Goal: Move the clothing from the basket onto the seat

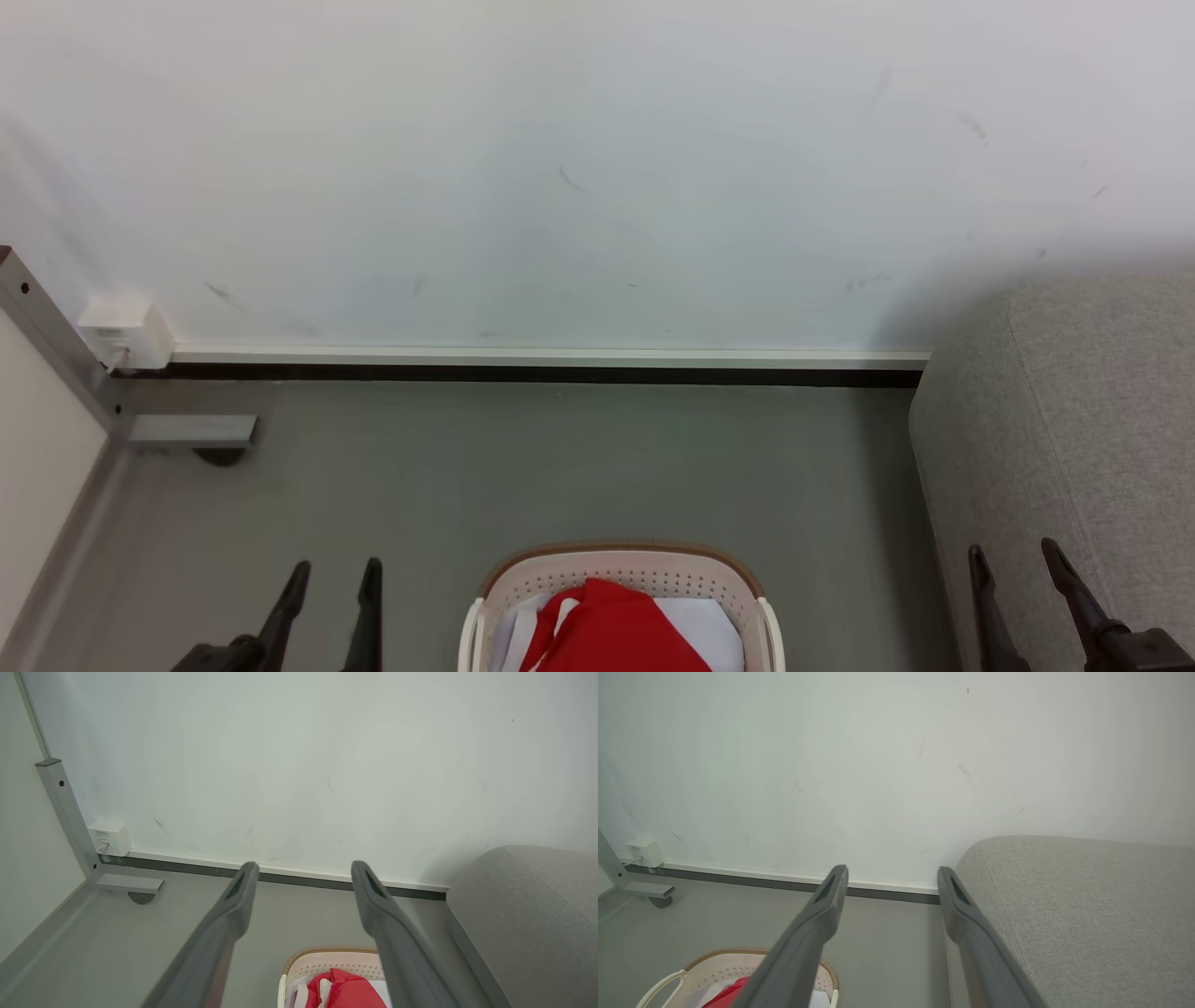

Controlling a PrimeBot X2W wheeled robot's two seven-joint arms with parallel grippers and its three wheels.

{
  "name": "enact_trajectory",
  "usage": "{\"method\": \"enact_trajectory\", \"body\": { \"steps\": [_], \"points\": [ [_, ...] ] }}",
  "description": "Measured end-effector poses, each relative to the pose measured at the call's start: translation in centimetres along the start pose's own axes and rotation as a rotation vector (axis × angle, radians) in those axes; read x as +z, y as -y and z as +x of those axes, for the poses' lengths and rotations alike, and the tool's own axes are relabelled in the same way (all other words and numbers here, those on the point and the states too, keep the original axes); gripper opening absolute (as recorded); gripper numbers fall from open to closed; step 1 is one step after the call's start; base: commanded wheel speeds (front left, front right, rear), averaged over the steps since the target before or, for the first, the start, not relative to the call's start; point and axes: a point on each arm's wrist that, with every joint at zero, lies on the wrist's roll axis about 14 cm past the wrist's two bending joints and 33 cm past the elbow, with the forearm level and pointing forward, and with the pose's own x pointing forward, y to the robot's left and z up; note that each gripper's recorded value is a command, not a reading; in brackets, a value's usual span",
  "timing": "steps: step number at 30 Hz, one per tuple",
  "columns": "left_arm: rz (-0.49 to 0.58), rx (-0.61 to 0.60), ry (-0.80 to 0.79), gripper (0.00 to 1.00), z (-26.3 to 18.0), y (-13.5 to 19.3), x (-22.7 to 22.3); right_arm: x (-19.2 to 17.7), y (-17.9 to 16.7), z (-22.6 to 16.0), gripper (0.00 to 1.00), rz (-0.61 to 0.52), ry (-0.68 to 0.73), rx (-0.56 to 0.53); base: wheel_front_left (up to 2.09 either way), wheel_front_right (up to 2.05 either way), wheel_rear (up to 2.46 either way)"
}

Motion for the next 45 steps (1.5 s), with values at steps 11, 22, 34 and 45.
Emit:
{"method": "enact_trajectory", "body": {
  "steps": [11, 22, 34, 45],
  "points": [
    [0.049, -0.018, -0.005, 1.00, -0.1, 0.3, -0.4, -0.2, 0.0, -0.2, 1.00, -0.065, 0.000, 0.008, 0.00, 0.00, 0.00],
    [0.050, -0.020, -0.016, 1.00, -0.4, 0.4, -1.0, -0.2, 0.1, -0.2, 1.00, -0.083, 0.005, 0.008, 0.00, 0.00, 0.00],
    [0.048, -0.021, -0.023, 1.00, -0.4, 0.4, -1.2, -0.5, 0.2, -0.3, 1.00, -0.066, -0.001, 0.001, 0.00, 0.00, 0.00],
    [0.042, -0.090, -0.064, 1.00, 0.9, 2.5, -2.6, -0.3, 1.1, 0.0, 1.00, -0.064, 0.003, -0.029, 0.00, 0.00, 0.00]
  ]
}}
